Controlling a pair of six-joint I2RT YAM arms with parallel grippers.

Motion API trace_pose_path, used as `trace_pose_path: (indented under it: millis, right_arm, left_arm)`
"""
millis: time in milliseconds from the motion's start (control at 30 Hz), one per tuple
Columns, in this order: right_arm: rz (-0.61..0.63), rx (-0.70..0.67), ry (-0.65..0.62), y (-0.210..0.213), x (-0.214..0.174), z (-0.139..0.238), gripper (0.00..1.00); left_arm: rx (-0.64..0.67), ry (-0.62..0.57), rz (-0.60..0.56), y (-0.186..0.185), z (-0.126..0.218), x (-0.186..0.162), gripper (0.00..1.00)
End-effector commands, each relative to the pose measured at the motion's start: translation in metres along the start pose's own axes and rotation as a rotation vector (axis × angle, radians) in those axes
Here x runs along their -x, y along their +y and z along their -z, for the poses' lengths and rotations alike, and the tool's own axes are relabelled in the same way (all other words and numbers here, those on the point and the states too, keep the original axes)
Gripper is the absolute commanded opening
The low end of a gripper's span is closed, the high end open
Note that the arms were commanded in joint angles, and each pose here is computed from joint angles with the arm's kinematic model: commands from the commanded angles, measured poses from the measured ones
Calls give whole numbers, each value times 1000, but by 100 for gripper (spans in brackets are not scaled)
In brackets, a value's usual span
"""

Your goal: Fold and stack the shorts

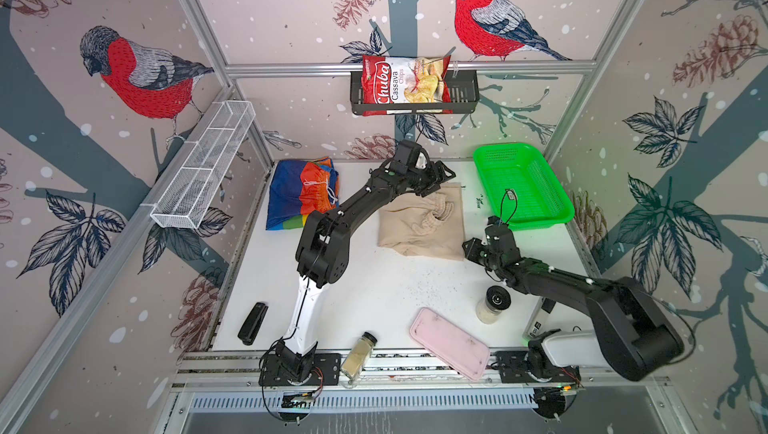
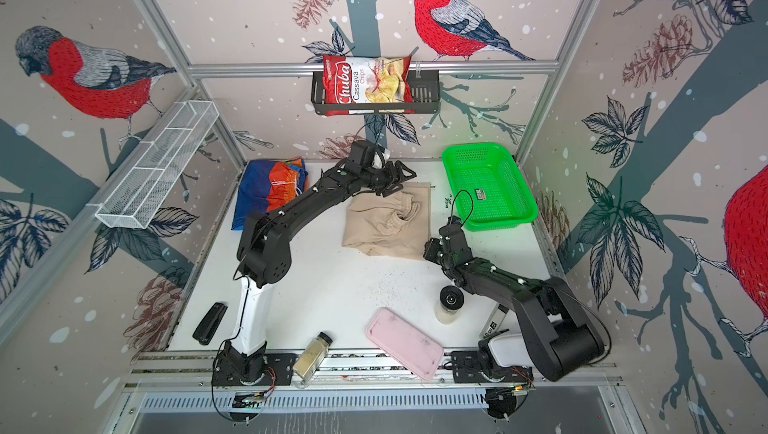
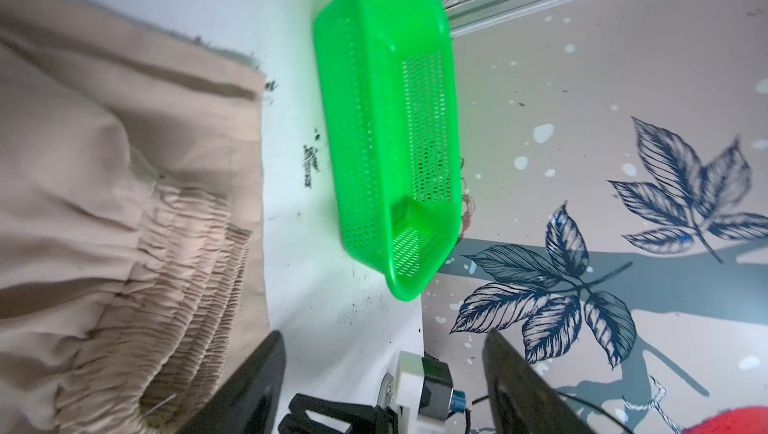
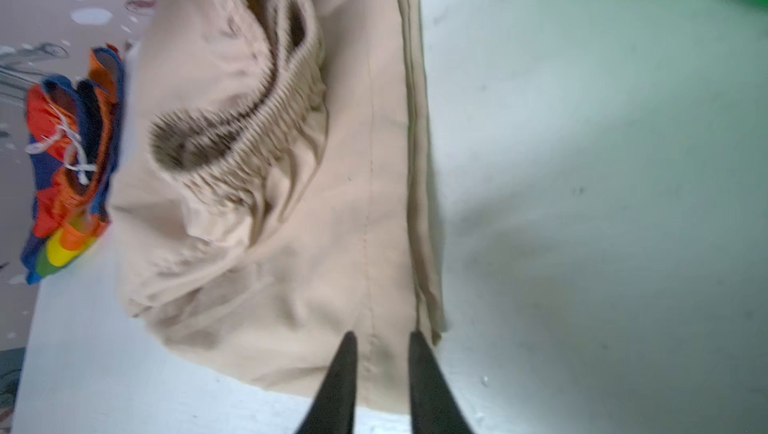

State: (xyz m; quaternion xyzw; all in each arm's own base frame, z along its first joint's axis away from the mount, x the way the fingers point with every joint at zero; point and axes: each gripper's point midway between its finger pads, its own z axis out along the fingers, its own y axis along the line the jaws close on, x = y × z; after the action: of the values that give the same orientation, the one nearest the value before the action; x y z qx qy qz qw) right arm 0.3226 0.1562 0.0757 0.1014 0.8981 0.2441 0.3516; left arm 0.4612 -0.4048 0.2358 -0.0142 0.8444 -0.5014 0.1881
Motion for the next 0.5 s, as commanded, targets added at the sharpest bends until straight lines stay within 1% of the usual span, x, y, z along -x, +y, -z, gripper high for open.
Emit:
trace_pose_path:
  millis: [0,67,133,200,267,300,333,467]
  right_arm:
    - [1,6,33,7,9,10,45]
    - [-12,52,38,23,20,9,56]
    - [-23,92,56,37,27,3,63]
    - [-36,119,84,47,30,-8,68]
    - [-48,146,123,55,30,-23,82]
    - [-51,160,139,60,30,-29,94]
    - [-58,168,159,62,29,-36,99]
    - [-75,181,202,70,28,-63,99]
  left_arm:
    - [102,-3,-127,12,25,-2,73]
    - [182,-8,-173,30,41,-7,71]
    - [276,-3,-191,58,54,-16,69]
    - [337,5,-189,85,67,-27,68]
    - [381,15,-174,111,80,-40,67]
    - [398,17,-171,121,85,-45,66]
    - [416,20,-175,130,90,-51,64]
    - [488,30,-192,158,107,-69,63]
